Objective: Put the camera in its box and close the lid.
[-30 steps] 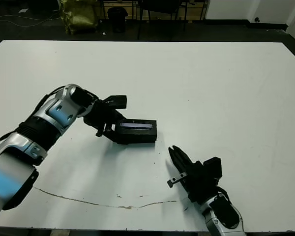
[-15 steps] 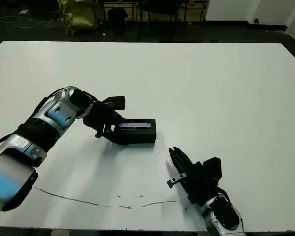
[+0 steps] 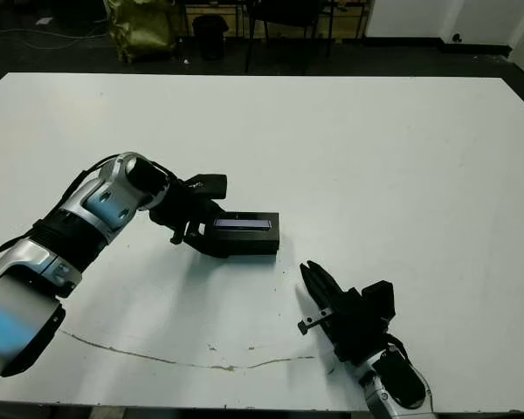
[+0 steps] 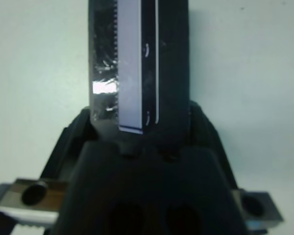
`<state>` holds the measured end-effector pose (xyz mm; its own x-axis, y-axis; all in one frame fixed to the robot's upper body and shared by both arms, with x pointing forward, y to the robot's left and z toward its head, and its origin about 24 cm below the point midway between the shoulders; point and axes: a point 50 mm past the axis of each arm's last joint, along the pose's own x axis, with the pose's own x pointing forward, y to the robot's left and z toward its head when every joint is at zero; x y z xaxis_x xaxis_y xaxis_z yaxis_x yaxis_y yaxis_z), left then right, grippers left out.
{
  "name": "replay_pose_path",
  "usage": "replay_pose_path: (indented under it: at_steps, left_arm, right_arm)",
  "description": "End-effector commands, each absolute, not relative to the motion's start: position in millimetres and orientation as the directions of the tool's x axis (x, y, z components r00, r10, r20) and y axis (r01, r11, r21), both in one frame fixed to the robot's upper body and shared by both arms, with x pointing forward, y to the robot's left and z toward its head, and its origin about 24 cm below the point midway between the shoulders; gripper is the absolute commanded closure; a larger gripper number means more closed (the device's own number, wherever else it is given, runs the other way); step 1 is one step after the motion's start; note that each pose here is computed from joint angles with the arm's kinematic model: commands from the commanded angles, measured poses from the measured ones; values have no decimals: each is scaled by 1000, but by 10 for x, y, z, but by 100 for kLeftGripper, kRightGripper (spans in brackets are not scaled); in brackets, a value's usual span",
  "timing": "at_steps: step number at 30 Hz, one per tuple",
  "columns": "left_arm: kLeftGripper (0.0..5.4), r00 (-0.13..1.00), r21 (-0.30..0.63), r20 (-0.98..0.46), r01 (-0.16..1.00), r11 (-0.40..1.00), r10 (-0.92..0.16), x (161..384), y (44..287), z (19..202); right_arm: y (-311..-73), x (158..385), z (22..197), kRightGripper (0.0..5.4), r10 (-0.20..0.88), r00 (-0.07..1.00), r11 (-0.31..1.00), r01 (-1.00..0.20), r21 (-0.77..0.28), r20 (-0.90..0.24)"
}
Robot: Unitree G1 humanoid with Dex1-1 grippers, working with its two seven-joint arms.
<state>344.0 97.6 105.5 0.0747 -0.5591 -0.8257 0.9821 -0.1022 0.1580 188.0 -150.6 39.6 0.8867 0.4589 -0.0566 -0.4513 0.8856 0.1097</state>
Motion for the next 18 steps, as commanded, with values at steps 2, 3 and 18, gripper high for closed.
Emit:
replay_pose_path:
  at_steps: [2, 3, 18]
  left_arm:
    - [283, -9, 57, -893, 989, -133, -449, 3303, 1031, 798]
    - [283, -8, 65, -896, 987, -149, -444, 3301, 1011, 812]
    - [283, -27, 24, -909, 993, -119, -415, 3314, 1007, 771]
  right_arm:
    - [-1519, 1858, 368, 540, 452, 887, 891, -444, 96, -91]
    - [-1517, 1858, 371, 540, 452, 887, 891, -444, 93, -95]
    - [-1526, 1856, 350, 540, 454, 886, 888, -442, 123, -92]
